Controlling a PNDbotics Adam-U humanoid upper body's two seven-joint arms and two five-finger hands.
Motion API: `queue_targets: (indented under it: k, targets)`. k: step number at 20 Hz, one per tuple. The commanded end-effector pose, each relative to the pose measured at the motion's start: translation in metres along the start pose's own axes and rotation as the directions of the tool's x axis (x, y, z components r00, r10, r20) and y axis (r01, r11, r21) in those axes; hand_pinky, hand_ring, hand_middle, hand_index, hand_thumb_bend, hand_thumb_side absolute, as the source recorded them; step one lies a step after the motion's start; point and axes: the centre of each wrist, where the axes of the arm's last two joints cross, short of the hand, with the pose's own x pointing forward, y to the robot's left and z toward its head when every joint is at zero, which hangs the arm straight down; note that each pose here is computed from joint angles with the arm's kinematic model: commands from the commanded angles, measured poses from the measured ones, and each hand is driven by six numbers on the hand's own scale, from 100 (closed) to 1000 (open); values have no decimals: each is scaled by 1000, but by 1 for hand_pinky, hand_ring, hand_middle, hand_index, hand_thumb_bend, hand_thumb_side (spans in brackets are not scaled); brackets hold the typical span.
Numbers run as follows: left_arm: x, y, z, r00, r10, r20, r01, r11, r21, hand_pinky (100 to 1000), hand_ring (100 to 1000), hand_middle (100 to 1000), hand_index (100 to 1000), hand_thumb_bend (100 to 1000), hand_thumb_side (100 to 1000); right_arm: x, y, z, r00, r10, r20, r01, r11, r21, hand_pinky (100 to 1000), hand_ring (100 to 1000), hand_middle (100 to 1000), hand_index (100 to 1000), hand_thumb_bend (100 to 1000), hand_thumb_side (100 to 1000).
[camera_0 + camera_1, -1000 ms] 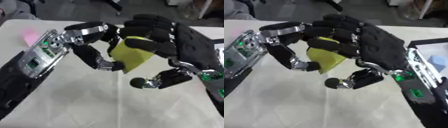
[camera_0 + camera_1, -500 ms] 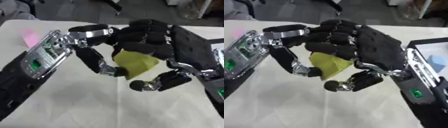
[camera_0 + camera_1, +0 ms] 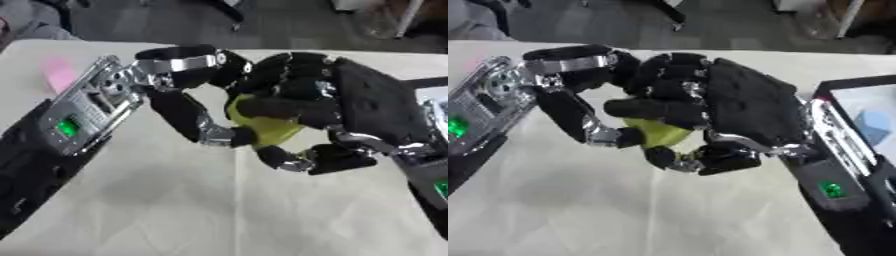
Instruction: Pick up the objects with one hand, pass them to the other hand, and then place them into the box on the other side of the table.
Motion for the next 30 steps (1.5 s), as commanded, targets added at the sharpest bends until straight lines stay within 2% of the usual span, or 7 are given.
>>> queue_targets:
  k: [1, 2, 7, 14, 18, 23, 30]
  targets:
    - [11, 5, 6, 999, -38, 25, 38, 999, -6, 685, 473, 382, 500, 248, 281, -3, -8, 3, 1000, 21, -18, -20, 1000, 8, 671, 544, 327, 837, 100, 100]
    - [11, 6, 7, 999, -37, 27, 37, 999, -6, 695, 493, 408, 523, 262, 300, -3, -8, 3, 1000, 18, -20, -18, 1000, 4, 660, 522, 297, 821, 100, 100]
    - [4, 11, 15, 999, -31, 41, 32, 999, -24, 741, 610, 554, 679, 396, 451, -5, -11, 6, 1000, 10, -18, -11, 999, -35, 643, 440, 276, 765, 100, 100]
    - [-4, 15, 19, 997, -26, 69, 28, 999, -30, 746, 621, 574, 706, 410, 502, -6, -14, 8, 1000, 20, -16, -22, 997, -69, 592, 300, 232, 733, 100, 100]
    - [-4, 16, 21, 997, -24, 78, 26, 999, -21, 750, 635, 594, 723, 425, 532, -7, -15, 9, 1000, 27, -16, -28, 996, -83, 569, 286, 225, 721, 100, 100]
    - [-3, 23, 27, 995, -42, 87, 39, 998, 43, 767, 676, 640, 753, 505, 624, -9, -19, 11, 998, 52, -21, -54, 994, -95, 565, 289, 228, 729, 100, 100]
    - [-10, 42, 57, 993, -109, 43, 93, 960, 266, 782, 702, 674, 770, 518, 659, -16, -34, 27, 989, 137, -57, -140, 988, -60, 566, 306, 241, 756, 100, 100]
